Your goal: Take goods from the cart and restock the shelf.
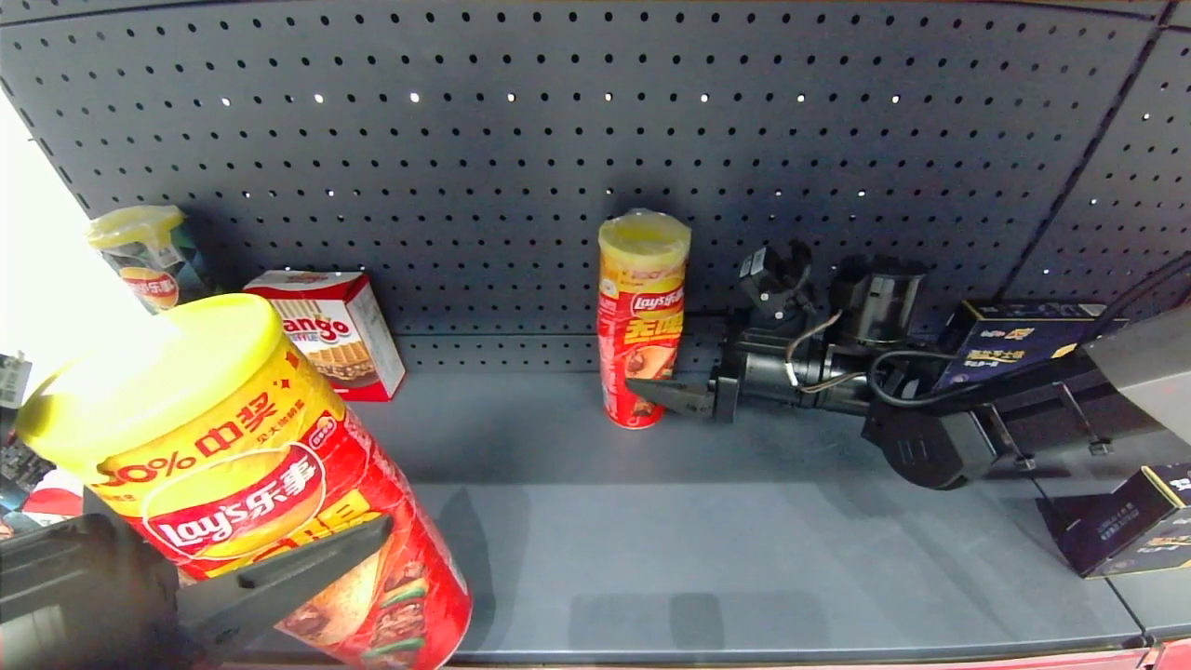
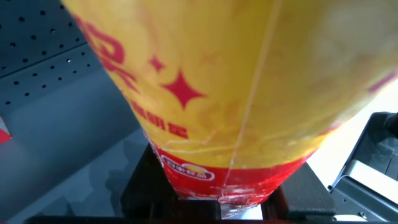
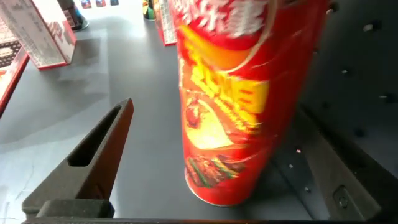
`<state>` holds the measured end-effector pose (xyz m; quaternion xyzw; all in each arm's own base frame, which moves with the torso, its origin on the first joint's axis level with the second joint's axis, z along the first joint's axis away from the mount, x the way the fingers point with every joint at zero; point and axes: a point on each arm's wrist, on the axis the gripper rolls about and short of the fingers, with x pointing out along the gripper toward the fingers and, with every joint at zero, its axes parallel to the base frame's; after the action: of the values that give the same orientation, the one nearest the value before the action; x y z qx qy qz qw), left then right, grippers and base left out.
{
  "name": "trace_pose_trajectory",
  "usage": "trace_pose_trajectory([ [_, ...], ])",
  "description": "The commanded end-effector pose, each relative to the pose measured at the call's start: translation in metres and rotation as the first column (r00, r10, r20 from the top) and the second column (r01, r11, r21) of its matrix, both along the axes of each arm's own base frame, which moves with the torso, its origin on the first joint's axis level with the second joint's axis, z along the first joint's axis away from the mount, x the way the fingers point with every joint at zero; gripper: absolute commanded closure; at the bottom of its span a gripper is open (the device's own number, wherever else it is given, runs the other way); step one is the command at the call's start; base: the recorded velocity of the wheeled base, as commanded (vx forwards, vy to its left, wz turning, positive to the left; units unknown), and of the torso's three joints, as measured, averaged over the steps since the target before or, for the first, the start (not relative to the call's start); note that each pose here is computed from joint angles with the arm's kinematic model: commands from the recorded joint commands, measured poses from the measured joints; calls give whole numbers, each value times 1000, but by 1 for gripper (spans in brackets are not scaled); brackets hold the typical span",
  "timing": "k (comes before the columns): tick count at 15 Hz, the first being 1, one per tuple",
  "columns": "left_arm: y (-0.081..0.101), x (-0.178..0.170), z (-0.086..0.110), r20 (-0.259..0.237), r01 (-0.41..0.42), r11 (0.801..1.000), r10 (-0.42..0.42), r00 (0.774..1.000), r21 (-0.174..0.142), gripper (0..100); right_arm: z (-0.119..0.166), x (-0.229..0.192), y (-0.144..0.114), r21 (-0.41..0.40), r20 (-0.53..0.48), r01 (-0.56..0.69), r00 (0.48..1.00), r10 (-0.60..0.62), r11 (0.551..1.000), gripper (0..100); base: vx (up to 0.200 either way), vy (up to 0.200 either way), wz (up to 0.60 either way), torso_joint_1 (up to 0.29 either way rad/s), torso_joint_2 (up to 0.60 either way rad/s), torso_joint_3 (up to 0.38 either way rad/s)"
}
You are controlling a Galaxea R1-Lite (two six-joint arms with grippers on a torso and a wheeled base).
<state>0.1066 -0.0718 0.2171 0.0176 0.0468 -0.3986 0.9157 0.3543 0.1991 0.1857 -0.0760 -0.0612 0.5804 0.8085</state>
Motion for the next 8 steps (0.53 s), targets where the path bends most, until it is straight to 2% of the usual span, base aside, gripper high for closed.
trace_pose_trajectory([
  [1,0,1,-2,-7,-1,1000,1,1000,4,100,-2,-3,2,-4,-6,-7,1000,7,1000,0,0,0,0,0,0,0],
  [5,0,1,0,-3,-1,1000,1,1000,2,100,-8,-23,1,-24,-41,-31,999,30,999,0,0,0,0,0,0,0],
  [8,-1,1,-1,-7,-1,1000,1,1000,4,100,-14,-18,7,-30,-53,-34,998,32,999,0,0,0,0,0,0,0],
])
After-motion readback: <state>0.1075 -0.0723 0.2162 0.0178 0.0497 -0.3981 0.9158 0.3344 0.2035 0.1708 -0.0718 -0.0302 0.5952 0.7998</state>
